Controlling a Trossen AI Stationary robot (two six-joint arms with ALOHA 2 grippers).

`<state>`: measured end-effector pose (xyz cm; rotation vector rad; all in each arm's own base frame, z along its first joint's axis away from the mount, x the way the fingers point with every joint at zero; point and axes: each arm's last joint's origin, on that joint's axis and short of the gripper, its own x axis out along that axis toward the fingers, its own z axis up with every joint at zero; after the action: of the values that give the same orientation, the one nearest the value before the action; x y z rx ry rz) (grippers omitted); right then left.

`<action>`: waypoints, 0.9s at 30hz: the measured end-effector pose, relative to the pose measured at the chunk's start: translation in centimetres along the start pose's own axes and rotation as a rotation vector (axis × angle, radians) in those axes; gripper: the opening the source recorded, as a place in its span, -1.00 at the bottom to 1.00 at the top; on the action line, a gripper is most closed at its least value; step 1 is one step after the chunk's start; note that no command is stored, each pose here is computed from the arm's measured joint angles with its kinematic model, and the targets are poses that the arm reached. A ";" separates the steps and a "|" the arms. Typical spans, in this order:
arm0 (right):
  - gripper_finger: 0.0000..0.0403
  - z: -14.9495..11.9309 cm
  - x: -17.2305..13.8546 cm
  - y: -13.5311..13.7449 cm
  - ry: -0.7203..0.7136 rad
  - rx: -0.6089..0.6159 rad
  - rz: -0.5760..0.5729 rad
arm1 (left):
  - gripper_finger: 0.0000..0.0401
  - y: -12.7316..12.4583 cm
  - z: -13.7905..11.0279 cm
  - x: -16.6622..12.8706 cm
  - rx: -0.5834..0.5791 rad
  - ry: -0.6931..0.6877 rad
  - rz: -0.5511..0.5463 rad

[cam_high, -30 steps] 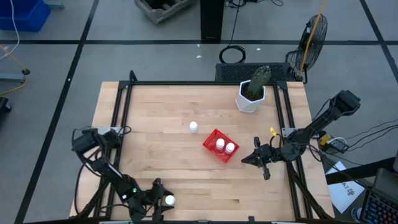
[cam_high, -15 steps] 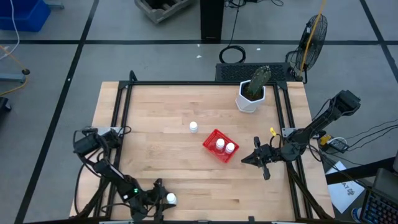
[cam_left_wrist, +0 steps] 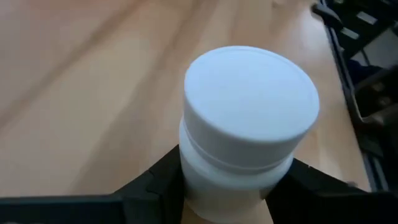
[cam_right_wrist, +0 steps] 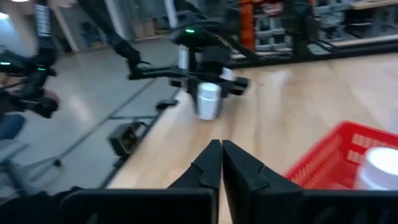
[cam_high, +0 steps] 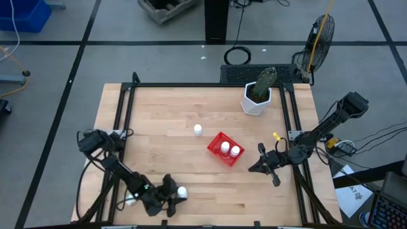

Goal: Pick and place pill bottles into a basket
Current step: Put the white pill bottle into the red bin

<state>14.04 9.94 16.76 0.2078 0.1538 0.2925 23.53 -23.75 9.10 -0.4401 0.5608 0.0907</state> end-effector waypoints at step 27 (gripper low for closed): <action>0.36 5.7 6.9 -0.2 -0.056 -0.142 -0.065 | -0.15 0.3 18.4 3.0 0.349 -0.103 -0.009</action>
<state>21.69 10.79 21.38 0.0701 0.0839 0.2316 35.06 -15.73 21.30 -0.0976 0.4620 0.0060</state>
